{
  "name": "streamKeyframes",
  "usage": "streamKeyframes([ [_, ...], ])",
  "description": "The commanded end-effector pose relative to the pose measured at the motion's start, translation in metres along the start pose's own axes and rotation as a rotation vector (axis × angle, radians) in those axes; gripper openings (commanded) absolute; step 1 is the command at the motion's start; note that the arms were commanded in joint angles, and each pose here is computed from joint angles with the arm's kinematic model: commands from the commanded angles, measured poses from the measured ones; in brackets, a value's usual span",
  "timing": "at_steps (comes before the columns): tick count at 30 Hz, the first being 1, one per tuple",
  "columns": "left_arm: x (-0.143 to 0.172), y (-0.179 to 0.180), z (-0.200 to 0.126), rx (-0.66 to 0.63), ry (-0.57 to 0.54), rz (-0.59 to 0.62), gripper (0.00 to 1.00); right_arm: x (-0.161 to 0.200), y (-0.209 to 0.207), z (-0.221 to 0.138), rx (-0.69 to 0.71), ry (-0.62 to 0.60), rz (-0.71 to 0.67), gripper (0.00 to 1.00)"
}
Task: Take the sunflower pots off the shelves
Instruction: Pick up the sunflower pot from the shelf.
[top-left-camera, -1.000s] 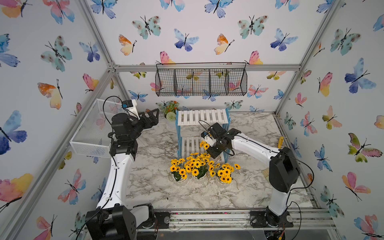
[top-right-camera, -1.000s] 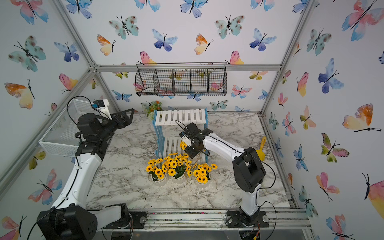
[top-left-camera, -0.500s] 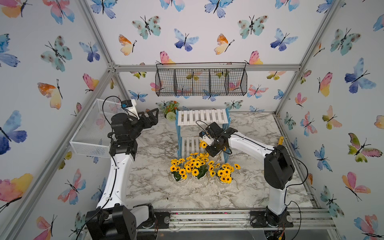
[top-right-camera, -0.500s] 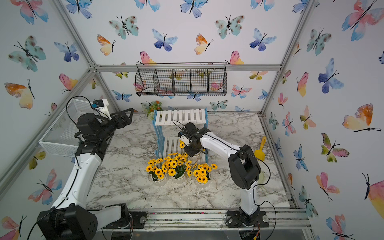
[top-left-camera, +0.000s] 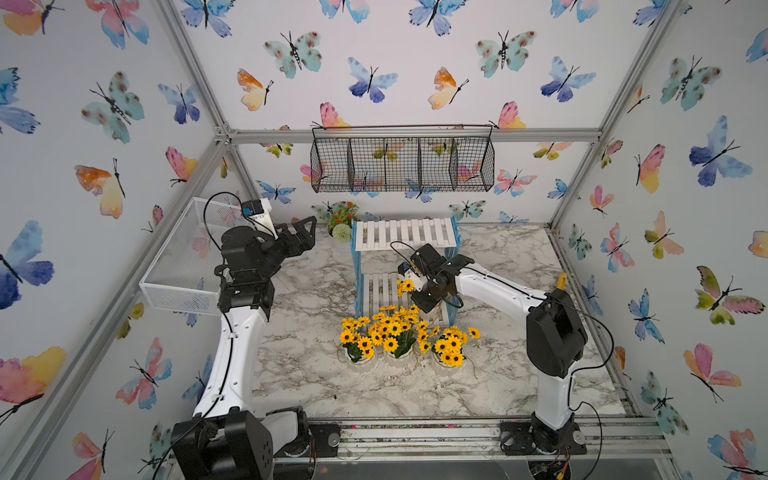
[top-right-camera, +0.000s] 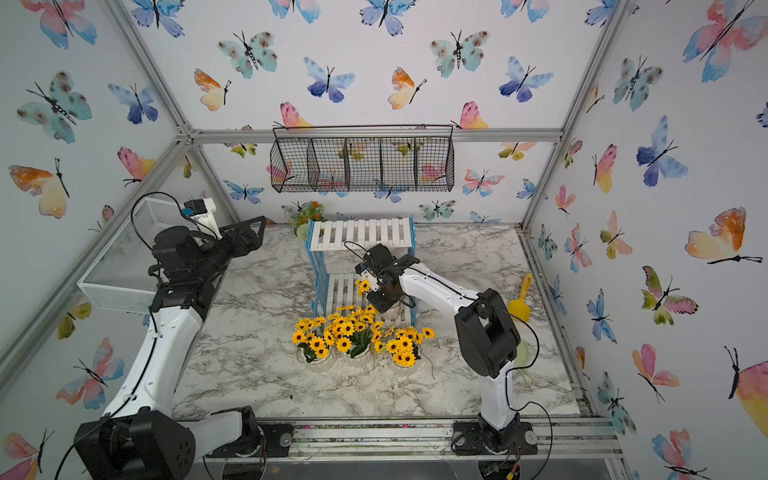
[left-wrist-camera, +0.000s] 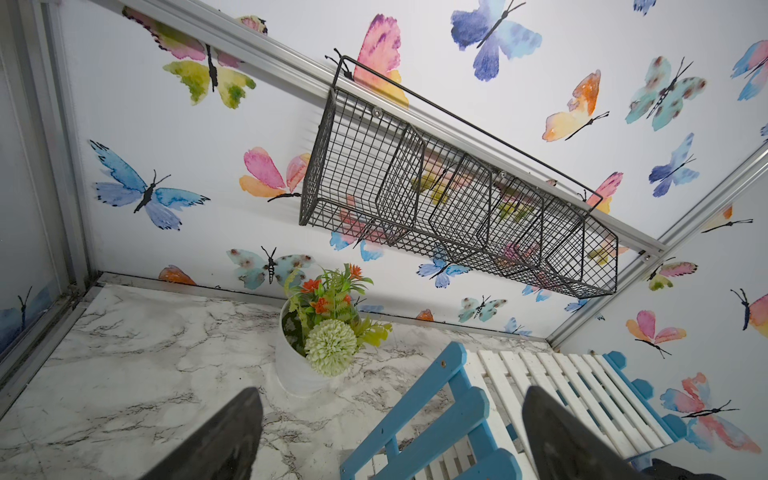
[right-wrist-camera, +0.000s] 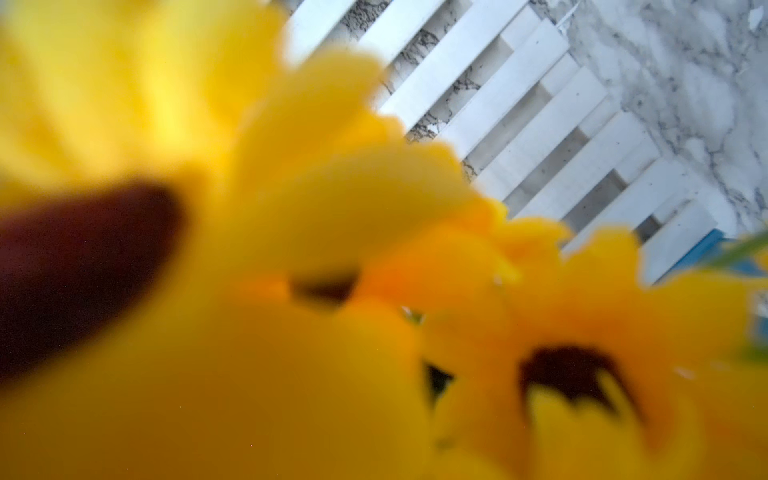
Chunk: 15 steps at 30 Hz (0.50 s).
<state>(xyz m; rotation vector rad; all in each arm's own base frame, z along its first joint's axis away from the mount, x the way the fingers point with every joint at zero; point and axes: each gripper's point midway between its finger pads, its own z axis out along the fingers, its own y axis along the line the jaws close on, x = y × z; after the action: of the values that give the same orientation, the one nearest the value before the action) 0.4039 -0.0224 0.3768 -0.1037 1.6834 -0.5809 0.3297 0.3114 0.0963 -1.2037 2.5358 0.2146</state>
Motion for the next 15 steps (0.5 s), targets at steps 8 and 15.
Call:
streamKeyframes([
  [8, -0.008, -0.004, -0.001, 0.027, -0.026, 0.009, 0.97, -0.001, -0.005, 0.002, 0.016, -0.006, 0.008, 0.04],
  [15, -0.009, -0.004, -0.002, 0.025, -0.028, 0.007, 0.97, -0.011, -0.001, -0.016, 0.014, -0.076, 0.003, 0.02],
])
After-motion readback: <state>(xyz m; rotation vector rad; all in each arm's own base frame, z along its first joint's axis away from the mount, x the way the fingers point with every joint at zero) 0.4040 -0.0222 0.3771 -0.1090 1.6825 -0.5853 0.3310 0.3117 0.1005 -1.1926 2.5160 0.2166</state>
